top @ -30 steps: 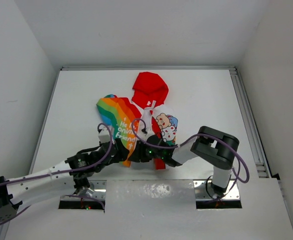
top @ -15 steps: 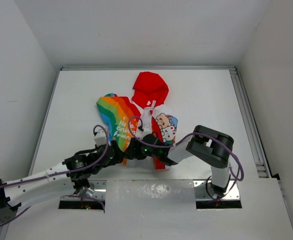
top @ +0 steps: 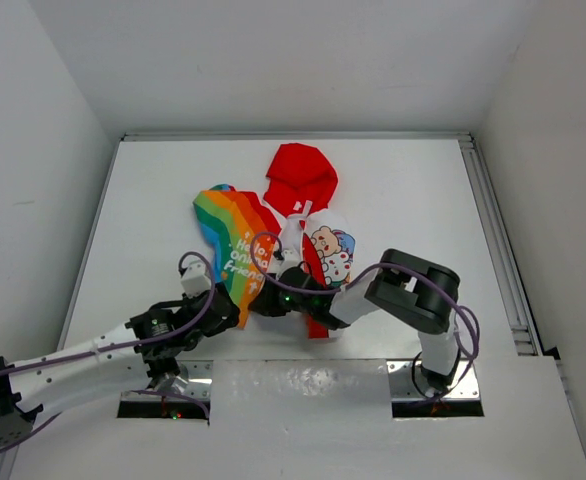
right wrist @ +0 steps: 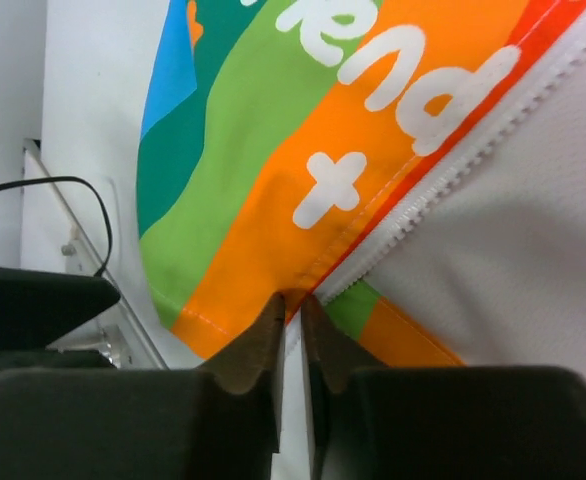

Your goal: Zip up the jacket

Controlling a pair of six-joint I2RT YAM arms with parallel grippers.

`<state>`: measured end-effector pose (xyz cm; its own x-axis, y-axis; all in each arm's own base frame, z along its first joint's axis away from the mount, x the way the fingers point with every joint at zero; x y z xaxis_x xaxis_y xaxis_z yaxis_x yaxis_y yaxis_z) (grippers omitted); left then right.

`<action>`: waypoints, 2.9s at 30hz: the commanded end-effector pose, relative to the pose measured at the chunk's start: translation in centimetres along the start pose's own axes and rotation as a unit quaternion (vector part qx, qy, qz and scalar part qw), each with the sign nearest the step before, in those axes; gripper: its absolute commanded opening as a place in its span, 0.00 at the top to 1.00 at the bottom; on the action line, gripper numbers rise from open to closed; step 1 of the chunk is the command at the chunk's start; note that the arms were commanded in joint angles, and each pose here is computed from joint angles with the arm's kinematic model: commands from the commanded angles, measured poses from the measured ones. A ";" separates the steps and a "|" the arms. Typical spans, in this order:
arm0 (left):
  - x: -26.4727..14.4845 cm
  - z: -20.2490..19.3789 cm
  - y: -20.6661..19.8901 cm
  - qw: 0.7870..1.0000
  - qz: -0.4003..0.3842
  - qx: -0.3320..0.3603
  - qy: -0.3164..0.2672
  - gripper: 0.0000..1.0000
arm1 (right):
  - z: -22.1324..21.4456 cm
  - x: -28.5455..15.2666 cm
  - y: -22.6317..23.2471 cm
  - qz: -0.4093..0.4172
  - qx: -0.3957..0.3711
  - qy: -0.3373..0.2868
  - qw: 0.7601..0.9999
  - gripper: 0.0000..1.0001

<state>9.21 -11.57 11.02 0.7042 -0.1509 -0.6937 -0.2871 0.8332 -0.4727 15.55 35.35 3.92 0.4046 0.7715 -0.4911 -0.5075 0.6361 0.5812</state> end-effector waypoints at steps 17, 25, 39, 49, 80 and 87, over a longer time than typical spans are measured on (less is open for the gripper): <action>1.1 -0.9 -0.8 0.999 0.011 0.031 0.034 0.48 | 3.6 -4.9 0.9 -0.002 -0.059 -0.076 0.995 0.97; 2.5 -2.1 -2.1 0.997 -0.018 0.045 0.055 0.52 | 3.6 -6.6 1.2 0.001 -0.074 -0.065 0.995 0.73; 1.5 -0.8 -1.1 0.999 0.021 0.043 0.025 0.48 | 3.5 -10.3 0.7 -0.021 -0.118 -0.047 0.992 0.66; 2.2 -1.9 -1.0 0.999 0.023 -0.003 0.042 0.49 | 3.7 -10.5 1.0 -0.015 -0.136 -0.045 0.990 0.66; 1.7 0.7 -6.8 0.977 -0.165 -0.129 -0.035 1.00 | 4.4 -12.3 2.5 0.007 -0.092 -0.038 0.995 0.97; -1.5 4.1 -9.5 0.938 -0.294 -0.151 -0.106 1.00 | 7.8 -11.6 4.4 0.009 -0.088 -0.102 0.991 0.52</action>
<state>12.60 -16.99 15.49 0.8549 -0.4000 -0.3304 -0.0836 0.5224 -0.8486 12.85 27.57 13.56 0.4586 0.7539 -0.4703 -0.6267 0.6497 0.4304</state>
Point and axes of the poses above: each gripper's point midway between its finger pads, its own x axis out along the fingers, its own y axis along the line the jaws close on, z = x × y, the point moved 8 cm from there along -x, back along the fingers, and after that the axes turned 13 degrees about -x, right-handed, at the moved point
